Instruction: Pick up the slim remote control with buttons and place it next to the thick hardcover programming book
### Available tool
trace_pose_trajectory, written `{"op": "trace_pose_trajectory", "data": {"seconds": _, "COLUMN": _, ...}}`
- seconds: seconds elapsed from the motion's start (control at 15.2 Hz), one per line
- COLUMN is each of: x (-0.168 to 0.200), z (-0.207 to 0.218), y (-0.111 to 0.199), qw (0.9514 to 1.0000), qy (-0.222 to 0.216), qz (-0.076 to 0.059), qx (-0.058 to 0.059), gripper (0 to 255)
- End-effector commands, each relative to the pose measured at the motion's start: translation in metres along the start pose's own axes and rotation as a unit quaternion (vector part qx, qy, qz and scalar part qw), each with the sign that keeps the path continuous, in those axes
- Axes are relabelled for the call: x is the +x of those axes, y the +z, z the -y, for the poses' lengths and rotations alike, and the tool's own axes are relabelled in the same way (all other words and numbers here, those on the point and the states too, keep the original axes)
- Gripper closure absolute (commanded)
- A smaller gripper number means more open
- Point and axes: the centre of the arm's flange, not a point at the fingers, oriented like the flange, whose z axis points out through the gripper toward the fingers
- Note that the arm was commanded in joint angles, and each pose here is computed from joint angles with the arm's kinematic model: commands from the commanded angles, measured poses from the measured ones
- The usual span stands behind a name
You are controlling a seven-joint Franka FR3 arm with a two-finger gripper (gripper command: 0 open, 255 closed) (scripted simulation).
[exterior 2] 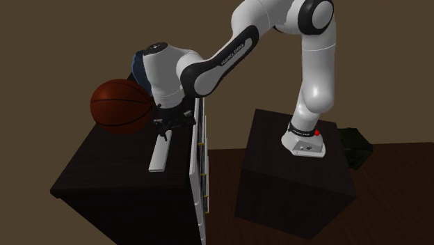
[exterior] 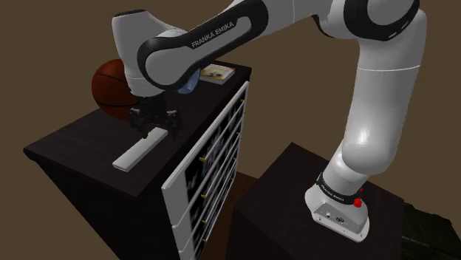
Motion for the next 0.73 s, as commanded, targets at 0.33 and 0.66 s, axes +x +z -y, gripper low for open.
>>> {"op": "trace_pose_trajectory", "data": {"seconds": 0.33, "x": 0.017, "z": 0.072, "y": 0.023, "qw": 0.9975, "qy": 0.069, "qz": -0.011, "qx": 0.007, "gripper": 0}}
{"op": "trace_pose_trajectory", "data": {"seconds": 0.66, "x": 0.018, "z": 0.073, "y": 0.049, "qw": 0.9975, "qy": 0.069, "qz": -0.011, "qx": 0.007, "gripper": 0}}
